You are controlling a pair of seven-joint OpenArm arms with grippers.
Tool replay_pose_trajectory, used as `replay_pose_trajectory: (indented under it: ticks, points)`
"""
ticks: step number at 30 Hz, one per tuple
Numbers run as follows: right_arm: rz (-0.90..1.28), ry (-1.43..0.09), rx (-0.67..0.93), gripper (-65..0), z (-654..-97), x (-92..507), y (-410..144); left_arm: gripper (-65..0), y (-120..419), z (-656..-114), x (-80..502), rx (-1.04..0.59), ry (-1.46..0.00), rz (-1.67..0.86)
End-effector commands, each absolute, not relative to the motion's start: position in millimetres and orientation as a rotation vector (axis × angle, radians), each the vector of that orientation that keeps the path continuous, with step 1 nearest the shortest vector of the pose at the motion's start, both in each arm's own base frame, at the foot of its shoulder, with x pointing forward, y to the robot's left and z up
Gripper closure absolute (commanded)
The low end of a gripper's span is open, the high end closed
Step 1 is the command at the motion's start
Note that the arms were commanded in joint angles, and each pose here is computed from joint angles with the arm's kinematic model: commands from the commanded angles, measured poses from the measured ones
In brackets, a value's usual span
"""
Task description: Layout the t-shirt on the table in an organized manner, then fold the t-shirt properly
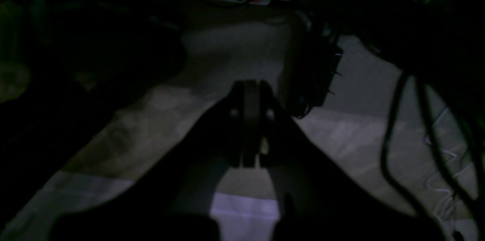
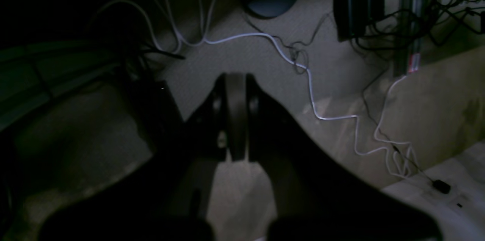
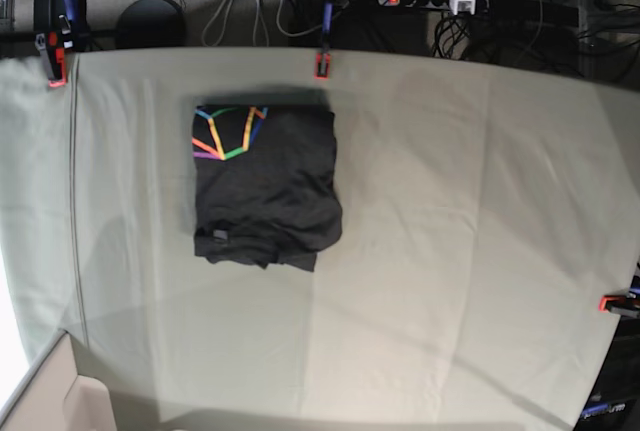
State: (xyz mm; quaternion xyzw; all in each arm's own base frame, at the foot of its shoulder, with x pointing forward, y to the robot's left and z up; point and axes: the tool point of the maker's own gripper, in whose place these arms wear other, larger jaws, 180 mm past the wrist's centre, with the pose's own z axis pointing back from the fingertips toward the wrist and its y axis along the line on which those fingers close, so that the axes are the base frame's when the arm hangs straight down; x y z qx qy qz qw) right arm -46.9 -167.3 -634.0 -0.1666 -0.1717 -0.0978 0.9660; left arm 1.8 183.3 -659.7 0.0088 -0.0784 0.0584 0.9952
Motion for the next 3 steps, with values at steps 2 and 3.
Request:
replay_pose_trajectory:
  ticks: [2, 3]
  points:
    - [-0.194, -0.335, -0.355, 0.0, -631.9, -57.5, -167.2, 0.0, 188.3, -659.1, -1.9, 0.025, -0.154, 0.111]
    - [-0.196, -0.333, -0.354, 0.0, -631.8, -58.6, -166.4, 0.0, 188.5, -659.0, -1.3, 0.026, -0.156, 0.110]
